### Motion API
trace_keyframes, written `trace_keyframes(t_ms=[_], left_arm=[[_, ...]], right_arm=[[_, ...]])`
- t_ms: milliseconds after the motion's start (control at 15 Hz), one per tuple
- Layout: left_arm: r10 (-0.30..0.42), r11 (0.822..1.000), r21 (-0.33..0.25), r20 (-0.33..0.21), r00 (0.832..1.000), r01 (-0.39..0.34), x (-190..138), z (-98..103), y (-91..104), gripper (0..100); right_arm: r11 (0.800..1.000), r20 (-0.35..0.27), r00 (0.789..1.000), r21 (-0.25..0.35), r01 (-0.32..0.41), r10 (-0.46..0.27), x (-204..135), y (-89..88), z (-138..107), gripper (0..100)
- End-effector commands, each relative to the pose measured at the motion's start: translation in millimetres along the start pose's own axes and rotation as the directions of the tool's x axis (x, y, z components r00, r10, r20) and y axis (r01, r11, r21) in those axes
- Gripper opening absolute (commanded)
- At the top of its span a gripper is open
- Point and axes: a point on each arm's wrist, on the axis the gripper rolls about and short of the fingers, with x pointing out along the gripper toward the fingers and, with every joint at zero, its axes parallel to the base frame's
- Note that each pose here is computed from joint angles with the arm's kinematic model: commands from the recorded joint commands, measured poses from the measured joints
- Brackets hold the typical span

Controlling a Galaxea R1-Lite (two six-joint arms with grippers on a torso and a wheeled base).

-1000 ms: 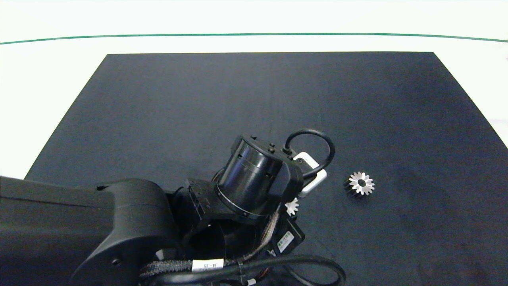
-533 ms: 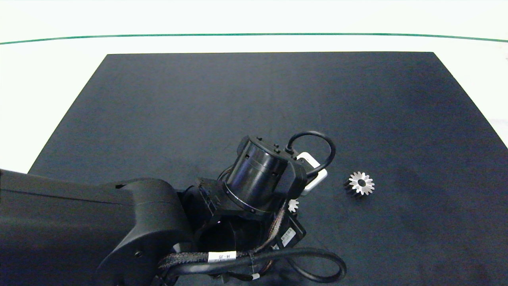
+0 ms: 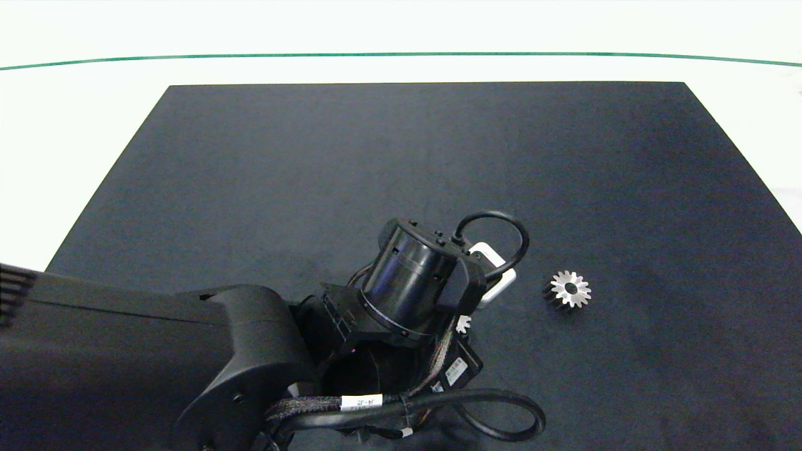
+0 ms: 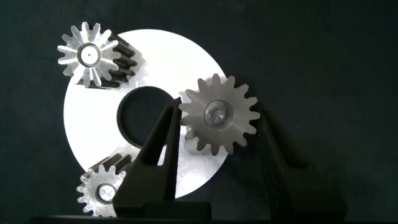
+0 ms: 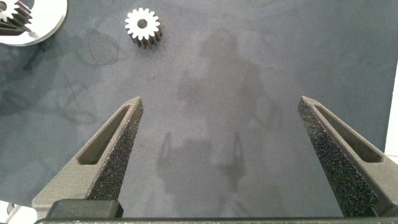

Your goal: Remove an incorrectly installed larger gear and replace it with the correct smaller gear

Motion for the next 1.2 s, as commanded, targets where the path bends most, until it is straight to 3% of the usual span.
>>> trace_keyframes(t_ms=[67,1200], left_arm=[[0.0,1.0,0.003,-0.006,1.0,0.0,1,-1,-1.2,19],[0.0,1.0,0.005,-0.022,1.0,0.0,14,-6,-5.5,19]], right_arm=[[1.0,-0.003,1.0,-0.002,0.001,-0.001,0,0.0,-1,100],[1.0,-0.004,1.0,-0.001,0.0,0.0,-1,0.2,-4,100]])
